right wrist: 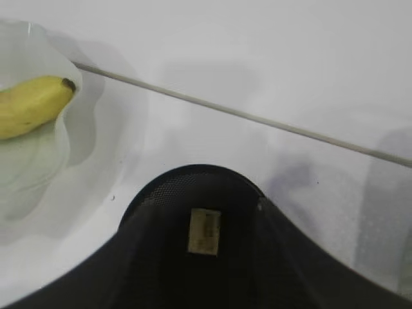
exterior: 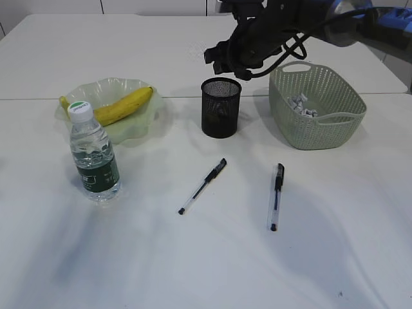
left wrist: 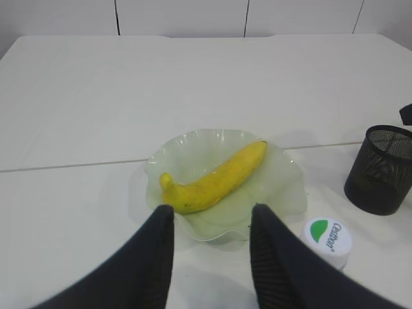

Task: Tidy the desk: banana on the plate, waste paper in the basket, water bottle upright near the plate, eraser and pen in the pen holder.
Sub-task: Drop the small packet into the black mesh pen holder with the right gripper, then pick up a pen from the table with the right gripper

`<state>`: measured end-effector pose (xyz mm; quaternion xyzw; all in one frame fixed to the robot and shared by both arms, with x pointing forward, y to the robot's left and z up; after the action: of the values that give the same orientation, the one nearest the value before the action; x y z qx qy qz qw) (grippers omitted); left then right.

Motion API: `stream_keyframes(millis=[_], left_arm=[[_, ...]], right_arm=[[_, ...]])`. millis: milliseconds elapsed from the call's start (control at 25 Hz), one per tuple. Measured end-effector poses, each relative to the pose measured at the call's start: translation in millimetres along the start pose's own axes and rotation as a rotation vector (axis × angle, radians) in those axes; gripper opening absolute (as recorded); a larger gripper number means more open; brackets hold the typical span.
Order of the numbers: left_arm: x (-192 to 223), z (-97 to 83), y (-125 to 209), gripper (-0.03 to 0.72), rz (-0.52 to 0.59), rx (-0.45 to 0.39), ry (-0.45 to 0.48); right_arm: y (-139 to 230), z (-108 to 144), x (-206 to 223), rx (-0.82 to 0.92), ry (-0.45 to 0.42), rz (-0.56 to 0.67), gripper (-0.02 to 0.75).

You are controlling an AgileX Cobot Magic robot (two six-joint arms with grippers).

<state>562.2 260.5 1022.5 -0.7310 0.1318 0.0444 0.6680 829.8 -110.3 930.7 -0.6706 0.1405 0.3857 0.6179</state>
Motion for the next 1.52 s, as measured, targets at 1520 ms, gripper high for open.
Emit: stream_keyframes(millis=[1520], left_arm=[[0, 1.6, 8, 0.276, 0.040, 0.000, -0.008]], right_arm=[[9, -29, -125, 0.055, 0.159, 0.296, 0.346]])
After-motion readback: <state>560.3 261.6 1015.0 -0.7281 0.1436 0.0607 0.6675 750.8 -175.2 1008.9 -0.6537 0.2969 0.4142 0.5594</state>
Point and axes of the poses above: a point on each arm's last joint axis where the gripper is mounted, x pointing out along that axis toward the gripper, z along the wrist's bending axis when the last joint is at zero, y = z × x, the point moved 10 cm from there along x, pointing out along that axis toward the gripper
